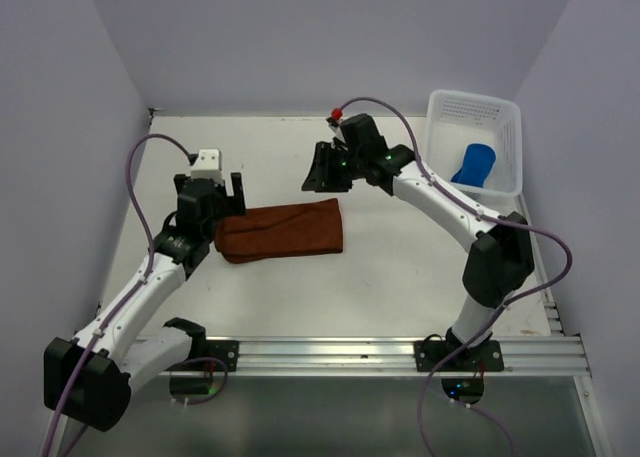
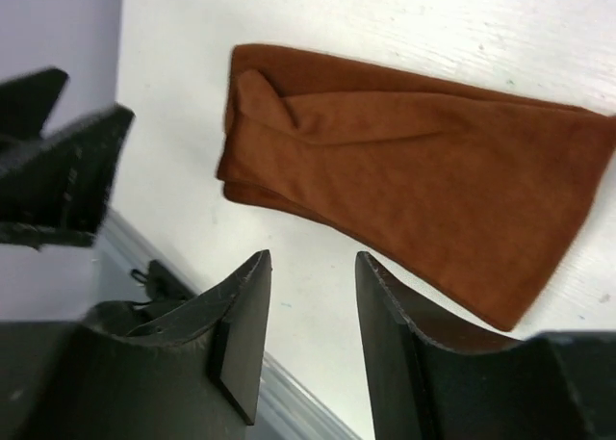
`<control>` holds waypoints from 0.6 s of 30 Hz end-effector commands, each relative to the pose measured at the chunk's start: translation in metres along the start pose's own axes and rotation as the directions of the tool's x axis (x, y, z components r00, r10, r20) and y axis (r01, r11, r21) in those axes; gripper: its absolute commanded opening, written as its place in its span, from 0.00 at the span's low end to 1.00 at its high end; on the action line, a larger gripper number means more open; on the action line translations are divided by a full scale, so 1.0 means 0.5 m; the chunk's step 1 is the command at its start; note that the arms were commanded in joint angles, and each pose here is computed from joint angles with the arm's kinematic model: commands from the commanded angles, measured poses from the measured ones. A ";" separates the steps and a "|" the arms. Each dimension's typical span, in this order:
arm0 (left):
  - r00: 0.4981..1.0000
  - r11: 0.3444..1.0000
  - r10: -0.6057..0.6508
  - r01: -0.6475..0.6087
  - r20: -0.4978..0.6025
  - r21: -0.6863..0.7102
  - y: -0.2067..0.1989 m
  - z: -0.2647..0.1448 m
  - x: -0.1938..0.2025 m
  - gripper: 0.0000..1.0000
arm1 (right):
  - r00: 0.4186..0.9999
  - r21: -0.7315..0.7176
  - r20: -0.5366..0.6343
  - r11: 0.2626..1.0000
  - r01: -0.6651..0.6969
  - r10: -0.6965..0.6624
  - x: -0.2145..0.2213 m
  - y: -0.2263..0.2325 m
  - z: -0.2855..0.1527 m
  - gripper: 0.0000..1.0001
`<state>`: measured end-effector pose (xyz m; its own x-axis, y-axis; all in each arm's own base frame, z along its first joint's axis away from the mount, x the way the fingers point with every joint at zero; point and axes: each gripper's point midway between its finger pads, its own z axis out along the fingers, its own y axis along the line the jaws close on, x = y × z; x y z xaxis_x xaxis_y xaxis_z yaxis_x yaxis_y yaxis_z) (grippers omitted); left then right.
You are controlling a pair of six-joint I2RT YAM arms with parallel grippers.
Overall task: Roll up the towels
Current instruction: Fold the towel
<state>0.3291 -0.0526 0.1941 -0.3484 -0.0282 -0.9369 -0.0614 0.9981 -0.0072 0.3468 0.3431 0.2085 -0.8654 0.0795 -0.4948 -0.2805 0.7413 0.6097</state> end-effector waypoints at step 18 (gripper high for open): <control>0.927 0.978 -0.193 0.210 -0.321 0.018 0.026 0.147 0.091 0.84 | 0.980 0.286 -0.173 0.948 0.142 -0.095 0.150 -0.242 0.098 0.08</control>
<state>0.3768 -0.0150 0.1247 -0.6044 -0.2075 -0.7692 -0.1875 0.9754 -0.1158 0.3279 0.2886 0.0749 -0.9018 -0.0912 -0.4225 -0.2494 0.9082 0.3362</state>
